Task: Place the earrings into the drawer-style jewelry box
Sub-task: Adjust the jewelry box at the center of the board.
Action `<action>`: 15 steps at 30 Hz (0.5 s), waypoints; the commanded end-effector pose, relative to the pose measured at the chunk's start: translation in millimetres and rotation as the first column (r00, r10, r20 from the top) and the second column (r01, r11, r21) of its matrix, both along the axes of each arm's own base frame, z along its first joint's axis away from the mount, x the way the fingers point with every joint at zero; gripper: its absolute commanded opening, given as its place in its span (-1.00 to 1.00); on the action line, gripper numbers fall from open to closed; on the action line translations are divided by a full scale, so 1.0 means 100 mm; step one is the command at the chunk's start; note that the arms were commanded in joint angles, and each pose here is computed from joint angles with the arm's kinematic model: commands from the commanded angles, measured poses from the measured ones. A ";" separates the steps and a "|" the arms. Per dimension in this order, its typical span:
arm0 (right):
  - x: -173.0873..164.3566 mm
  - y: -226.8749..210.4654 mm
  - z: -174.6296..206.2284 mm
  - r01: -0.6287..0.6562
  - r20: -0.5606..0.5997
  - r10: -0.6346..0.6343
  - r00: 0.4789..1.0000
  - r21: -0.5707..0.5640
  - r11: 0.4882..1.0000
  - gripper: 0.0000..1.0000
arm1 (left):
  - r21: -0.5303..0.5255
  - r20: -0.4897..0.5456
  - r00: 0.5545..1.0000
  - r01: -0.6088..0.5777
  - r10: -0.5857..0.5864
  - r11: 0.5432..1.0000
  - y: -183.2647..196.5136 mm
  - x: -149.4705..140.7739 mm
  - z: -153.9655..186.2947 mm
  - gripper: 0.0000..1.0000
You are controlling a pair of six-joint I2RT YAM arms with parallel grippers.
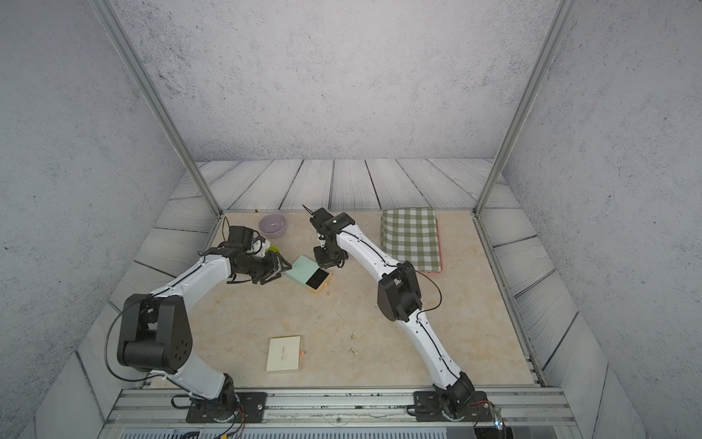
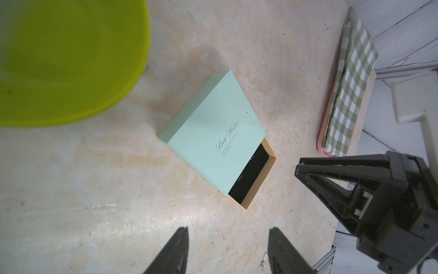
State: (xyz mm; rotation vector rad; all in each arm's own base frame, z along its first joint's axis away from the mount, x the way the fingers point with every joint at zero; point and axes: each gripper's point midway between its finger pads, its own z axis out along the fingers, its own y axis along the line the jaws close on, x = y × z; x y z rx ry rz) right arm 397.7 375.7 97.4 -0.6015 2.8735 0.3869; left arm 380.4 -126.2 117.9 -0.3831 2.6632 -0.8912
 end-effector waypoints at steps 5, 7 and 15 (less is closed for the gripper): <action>0.08 -0.14 0.31 0.024 0.056 -0.027 0.998 0.068 0.997 -0.72 | 0.073 0.047 0.999 0.017 -0.021 0.997 -0.14 0.52 0.08 0.12; 0.06 -0.19 0.32 0.026 0.046 -0.030 0.999 0.092 0.995 -0.73 | 0.092 0.027 0.999 0.034 -0.036 0.995 -0.18 0.59 -0.02 0.12; -0.01 -0.25 0.31 0.017 0.021 -0.020 1.000 0.122 0.992 -0.72 | 0.100 -0.020 0.998 0.057 -0.056 0.993 -0.23 0.63 -0.27 0.16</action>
